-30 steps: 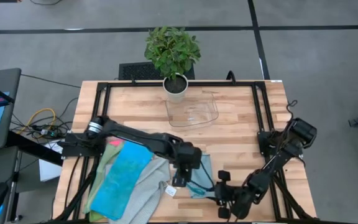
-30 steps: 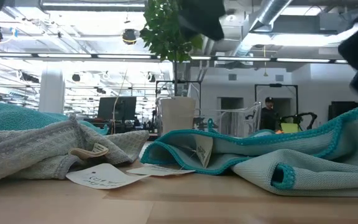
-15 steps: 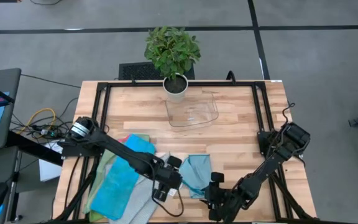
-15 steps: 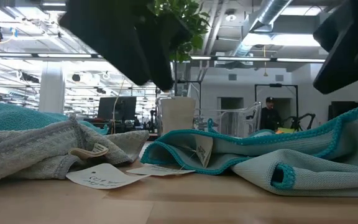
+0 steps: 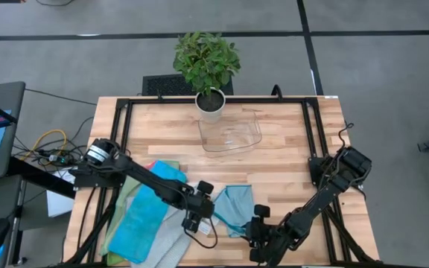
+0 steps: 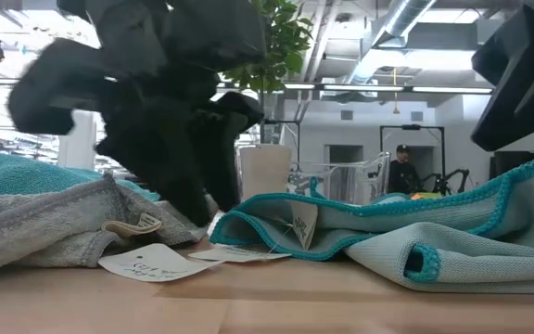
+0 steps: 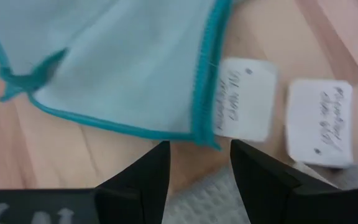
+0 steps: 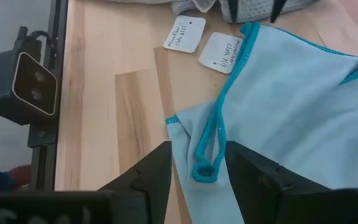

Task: Fold microfiber towels
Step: Fold the light blue microfiber cloth

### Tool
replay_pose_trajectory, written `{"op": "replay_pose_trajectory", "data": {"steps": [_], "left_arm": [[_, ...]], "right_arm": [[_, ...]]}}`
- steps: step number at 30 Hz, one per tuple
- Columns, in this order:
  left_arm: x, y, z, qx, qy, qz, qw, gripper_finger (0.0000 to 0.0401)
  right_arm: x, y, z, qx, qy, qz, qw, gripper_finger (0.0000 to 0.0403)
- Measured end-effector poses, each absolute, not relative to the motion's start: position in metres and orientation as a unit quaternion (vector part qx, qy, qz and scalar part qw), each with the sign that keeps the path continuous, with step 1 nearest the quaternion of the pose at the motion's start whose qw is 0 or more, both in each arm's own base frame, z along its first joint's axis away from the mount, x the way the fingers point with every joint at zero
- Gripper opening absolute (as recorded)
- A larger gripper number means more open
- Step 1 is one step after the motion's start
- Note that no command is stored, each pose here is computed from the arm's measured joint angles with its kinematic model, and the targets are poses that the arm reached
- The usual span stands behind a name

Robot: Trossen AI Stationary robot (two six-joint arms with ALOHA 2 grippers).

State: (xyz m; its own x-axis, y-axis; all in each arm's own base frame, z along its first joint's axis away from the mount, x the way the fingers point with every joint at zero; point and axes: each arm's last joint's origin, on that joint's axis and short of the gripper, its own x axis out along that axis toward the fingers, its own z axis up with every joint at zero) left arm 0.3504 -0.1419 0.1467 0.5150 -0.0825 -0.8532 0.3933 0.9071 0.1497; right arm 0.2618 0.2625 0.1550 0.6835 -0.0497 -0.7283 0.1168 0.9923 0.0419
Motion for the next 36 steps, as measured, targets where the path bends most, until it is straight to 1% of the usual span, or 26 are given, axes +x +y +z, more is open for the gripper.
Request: {"op": "replay_pose_trajectory", "data": {"steps": [6, 13, 16, 22, 24, 28, 32, 36], "left_arm": [[0.355, -0.133, 0.145, 0.156, 0.455, -0.127, 0.867, 0.0160], [0.355, -0.134, 0.139, 0.150, 0.460, -0.142, 0.863, 0.0135], [0.357, -0.133, 0.136, 0.156, 0.456, -0.129, 0.867, 0.0108], [0.360, -0.133, 0.138, 0.151, 0.443, -0.114, 0.876, 0.0023], [0.360, -0.133, 0.139, 0.145, 0.441, -0.111, 0.879, 0.0007], [0.361, -0.133, 0.145, 0.138, 0.451, -0.090, 0.877, 0.0003], [0.370, -0.137, 0.170, 0.141, 0.444, -0.084, 0.881, 0.0002], [0.383, -0.140, 0.199, 0.157, 0.416, -0.075, 0.892, 0.0002]], "right_arm": [[0.262, 0.262, 0.155, 0.050, 0.395, -0.049, 0.916, 0.0175], [0.261, 0.262, 0.155, 0.057, 0.396, -0.053, 0.915, 0.0173], [0.261, 0.262, 0.154, 0.061, 0.398, -0.058, 0.913, 0.0173], [0.259, 0.261, 0.153, 0.073, 0.402, -0.068, 0.910, 0.0173], [0.259, 0.261, 0.153, 0.082, 0.406, -0.068, 0.908, 0.0173], [0.256, 0.264, 0.157, 0.109, 0.404, -0.070, 0.905, 0.0173], [0.246, 0.270, 0.165, 0.139, 0.392, -0.073, 0.906, 0.0172], [0.233, 0.277, 0.164, 0.167, 0.397, -0.089, 0.898, 0.0172]]}}
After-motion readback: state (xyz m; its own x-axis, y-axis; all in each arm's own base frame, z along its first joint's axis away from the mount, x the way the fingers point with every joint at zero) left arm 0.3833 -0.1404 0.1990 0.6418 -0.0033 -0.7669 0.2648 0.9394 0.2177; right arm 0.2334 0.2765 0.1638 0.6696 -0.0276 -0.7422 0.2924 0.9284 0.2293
